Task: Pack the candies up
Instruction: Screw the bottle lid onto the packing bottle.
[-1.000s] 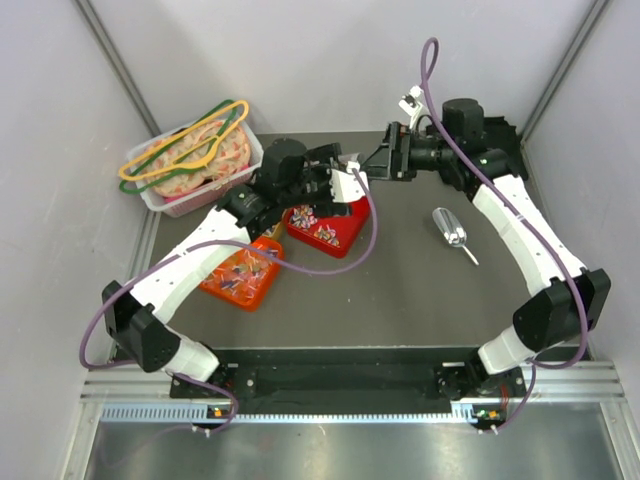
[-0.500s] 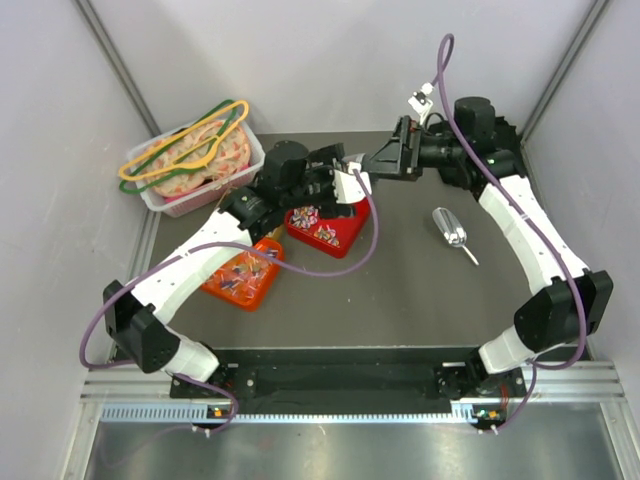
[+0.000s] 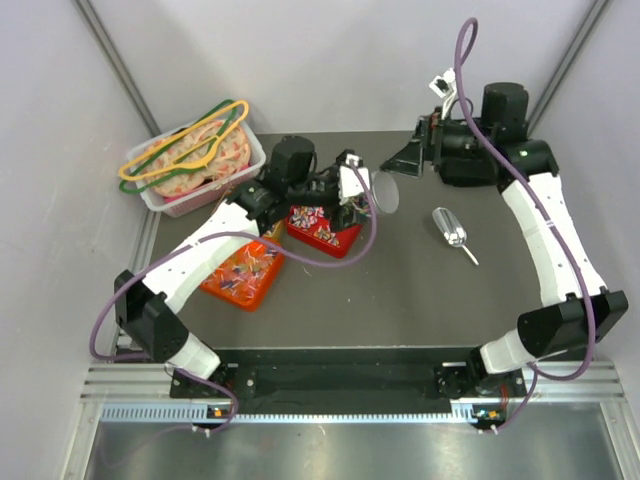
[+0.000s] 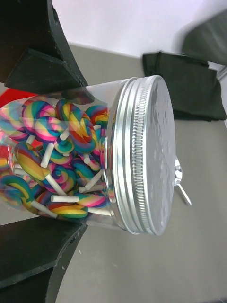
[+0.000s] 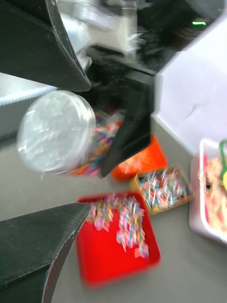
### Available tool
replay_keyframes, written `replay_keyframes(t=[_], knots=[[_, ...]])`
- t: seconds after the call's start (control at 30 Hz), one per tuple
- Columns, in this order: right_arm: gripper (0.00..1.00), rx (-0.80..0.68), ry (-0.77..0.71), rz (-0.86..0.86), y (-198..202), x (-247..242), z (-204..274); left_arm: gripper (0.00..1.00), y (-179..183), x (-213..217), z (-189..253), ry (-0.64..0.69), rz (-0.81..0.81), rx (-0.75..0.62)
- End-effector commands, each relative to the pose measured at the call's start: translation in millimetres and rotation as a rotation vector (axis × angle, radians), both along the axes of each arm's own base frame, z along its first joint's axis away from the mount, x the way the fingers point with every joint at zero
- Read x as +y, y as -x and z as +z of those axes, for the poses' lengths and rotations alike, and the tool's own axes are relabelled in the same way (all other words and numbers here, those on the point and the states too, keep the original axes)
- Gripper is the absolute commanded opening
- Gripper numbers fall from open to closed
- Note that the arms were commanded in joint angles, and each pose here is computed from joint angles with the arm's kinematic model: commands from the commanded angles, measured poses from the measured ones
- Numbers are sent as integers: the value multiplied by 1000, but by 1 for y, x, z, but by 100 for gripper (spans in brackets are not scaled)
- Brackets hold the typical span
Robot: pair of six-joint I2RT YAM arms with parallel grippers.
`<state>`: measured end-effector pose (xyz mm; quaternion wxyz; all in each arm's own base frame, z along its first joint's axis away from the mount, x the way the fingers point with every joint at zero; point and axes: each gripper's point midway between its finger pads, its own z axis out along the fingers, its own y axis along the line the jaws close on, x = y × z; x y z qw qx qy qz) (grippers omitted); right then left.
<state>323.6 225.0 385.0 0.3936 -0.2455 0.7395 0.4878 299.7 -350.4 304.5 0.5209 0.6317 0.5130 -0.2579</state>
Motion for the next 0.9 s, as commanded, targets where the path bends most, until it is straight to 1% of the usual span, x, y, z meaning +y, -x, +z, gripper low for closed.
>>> replay_keyframes(t=[0.0, 0.07, 0.1, 0.13, 0.17, 0.2, 0.23, 0.27, 0.3, 0.33, 0.37, 0.4, 0.43, 0.47, 0.57, 0.6, 0.63, 0.67, 0.7, 0.73, 0.77, 0.8, 0.87], knots=[[99, -403, 237, 54, 12, -32, 17, 19, 6, 2, 47, 136, -95, 131], [99, -449, 307, 91, 24, -40, 6, 19, 6, 3, 43, 137, -109, 219], [99, -526, 348, 120, 25, -43, 5, 19, 6, 8, 44, 138, -121, 249], [99, -564, 360, 141, 35, -45, 6, 19, 13, 9, 45, 148, -154, 292], [99, -564, 375, 180, 44, -46, 0, 19, 17, 11, 46, 158, -183, 321], [99, -619, 387, 217, 49, -46, 0, 19, 18, 15, 49, 170, -197, 348], [99, -647, 388, 240, 54, -46, 2, 19, 27, 15, 51, 186, -255, 413], [99, -634, 389, 267, 61, -46, -1, 18, 31, 16, 53, 193, -279, 441], [99, -665, 383, 296, 64, -44, 1, 18, 32, 17, 58, 199, -300, 454], [99, -680, 379, 311, 64, -43, 5, 18, 39, 17, 57, 200, -346, 510], [99, -656, 373, 338, 72, -43, 3, 18, 42, 17, 59, 203, -364, 528], [99, -683, 376, 362, 72, -40, 5, 18, 45, 17, 65, 209, -390, 535], [99, -698, 372, 384, 75, -36, 9, 18, 50, 17, 65, 212, -424, 587], [99, -715, 376, 405, 78, -33, 9, 18, 53, 17, 67, 216, -447, 609], [99, -746, 416, 441, 80, -23, 3, 18, 62, 18, 69, 219, -509, 699], [99, -747, 420, 454, 81, -20, 1, 18, 63, 17, 69, 221, -521, 702], [99, -761, 412, 472, 85, -14, 4, 18, 68, 20, 72, 214, -522, 760], [99, -751, 409, 485, 85, -12, 2, 18, 65, 17, 70, 227, -547, 713], [99, -763, 415, 492, 86, -10, 3, 18, 70, 19, 71, 223, -585, 715], [99, -774, 414, 493, 85, -8, 6, 17, 80, 23, 77, 194, -565, 840], [99, -778, 407, 496, 84, -6, 8, 17, 81, 21, 77, 225, -626, 645], [99, -774, 400, 500, 83, -4, 8, 17, 91, 24, 74, 186, -641, 707], [99, -787, 396, 499, 82, -3, 15, 17, 94, 23, 69, 154, -647, 783]])
